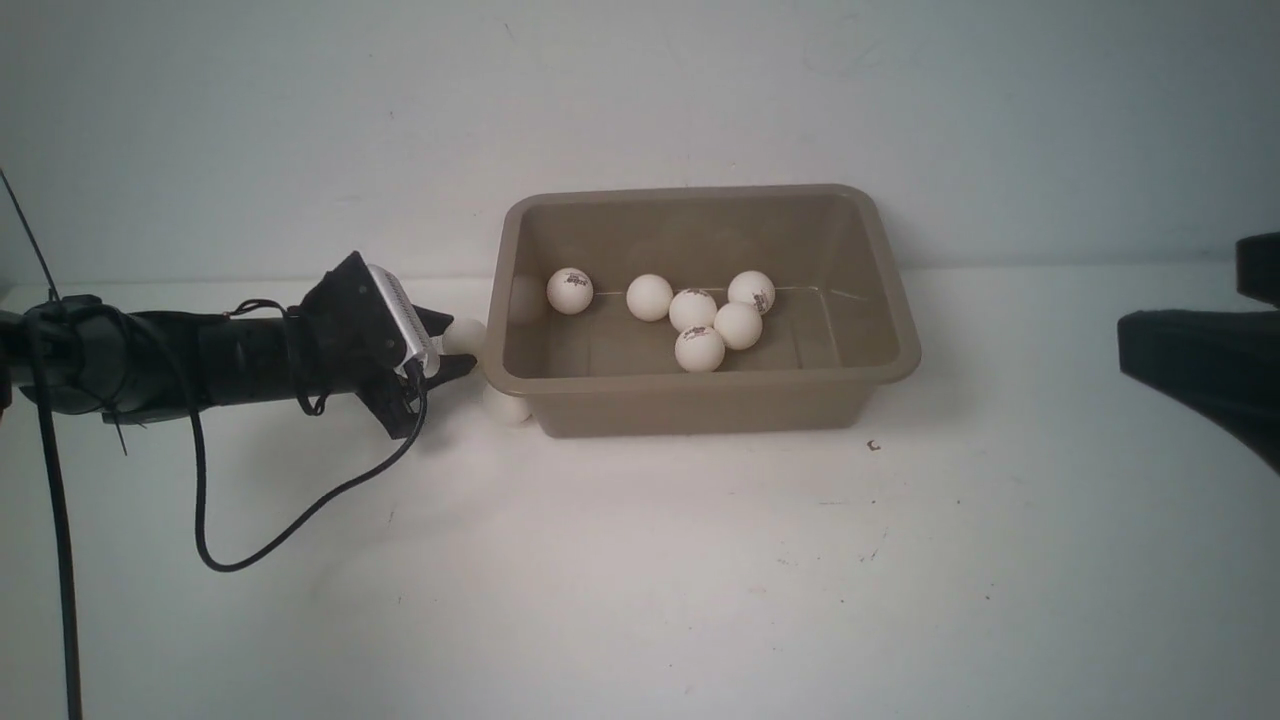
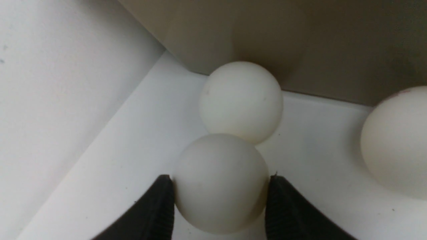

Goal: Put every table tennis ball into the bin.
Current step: Use the left arm to clamp the table tennis ball closest to it, then use the left arm to put the table tennis ball into the box

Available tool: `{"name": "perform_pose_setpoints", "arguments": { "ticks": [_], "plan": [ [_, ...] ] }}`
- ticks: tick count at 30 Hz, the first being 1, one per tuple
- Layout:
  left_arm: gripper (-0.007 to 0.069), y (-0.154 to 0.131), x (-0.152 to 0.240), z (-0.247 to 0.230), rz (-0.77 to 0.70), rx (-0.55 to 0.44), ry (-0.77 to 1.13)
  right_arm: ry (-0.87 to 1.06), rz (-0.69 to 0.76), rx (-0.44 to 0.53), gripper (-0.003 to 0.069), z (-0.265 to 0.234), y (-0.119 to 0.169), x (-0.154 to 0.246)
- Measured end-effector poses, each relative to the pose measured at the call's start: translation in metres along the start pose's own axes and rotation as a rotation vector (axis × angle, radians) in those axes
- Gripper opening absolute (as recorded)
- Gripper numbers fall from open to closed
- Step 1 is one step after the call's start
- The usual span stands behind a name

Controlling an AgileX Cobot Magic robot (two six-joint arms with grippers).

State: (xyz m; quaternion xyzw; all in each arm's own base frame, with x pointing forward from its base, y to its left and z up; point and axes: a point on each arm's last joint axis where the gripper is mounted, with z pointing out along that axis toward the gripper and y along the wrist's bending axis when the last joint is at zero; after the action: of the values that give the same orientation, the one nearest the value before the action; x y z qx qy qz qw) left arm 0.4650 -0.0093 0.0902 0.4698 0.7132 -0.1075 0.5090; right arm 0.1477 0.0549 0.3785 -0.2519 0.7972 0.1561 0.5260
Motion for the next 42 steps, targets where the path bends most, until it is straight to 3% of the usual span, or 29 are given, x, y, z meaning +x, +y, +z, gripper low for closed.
{"name": "perform_pose_setpoints", "arguments": {
  "ticks": [7, 15, 33, 42],
  "plan": [
    [0.0316, 0.005, -0.005, -0.008, 0.019, -0.002, -0.040, 0.000, -0.003, 0.000, 0.0582, 0.000, 0.000, 0.000],
    [0.0316, 0.010, -0.060, -0.028, 0.080, 0.064, -0.282, -0.001, -0.004, -0.001, 0.0582, 0.000, 0.000, 0.000],
    [0.0316, -0.016, -0.082, -0.004, 0.157, 0.142, -0.313, -0.013, 0.001, -0.018, 0.0582, 0.000, 0.002, -0.001],
    [0.0496, -0.018, -0.085, -0.005, 0.081, 0.177, -0.341, -0.014, -0.001, -0.027, 0.0582, 0.000, 0.002, -0.001]
  ]
}}
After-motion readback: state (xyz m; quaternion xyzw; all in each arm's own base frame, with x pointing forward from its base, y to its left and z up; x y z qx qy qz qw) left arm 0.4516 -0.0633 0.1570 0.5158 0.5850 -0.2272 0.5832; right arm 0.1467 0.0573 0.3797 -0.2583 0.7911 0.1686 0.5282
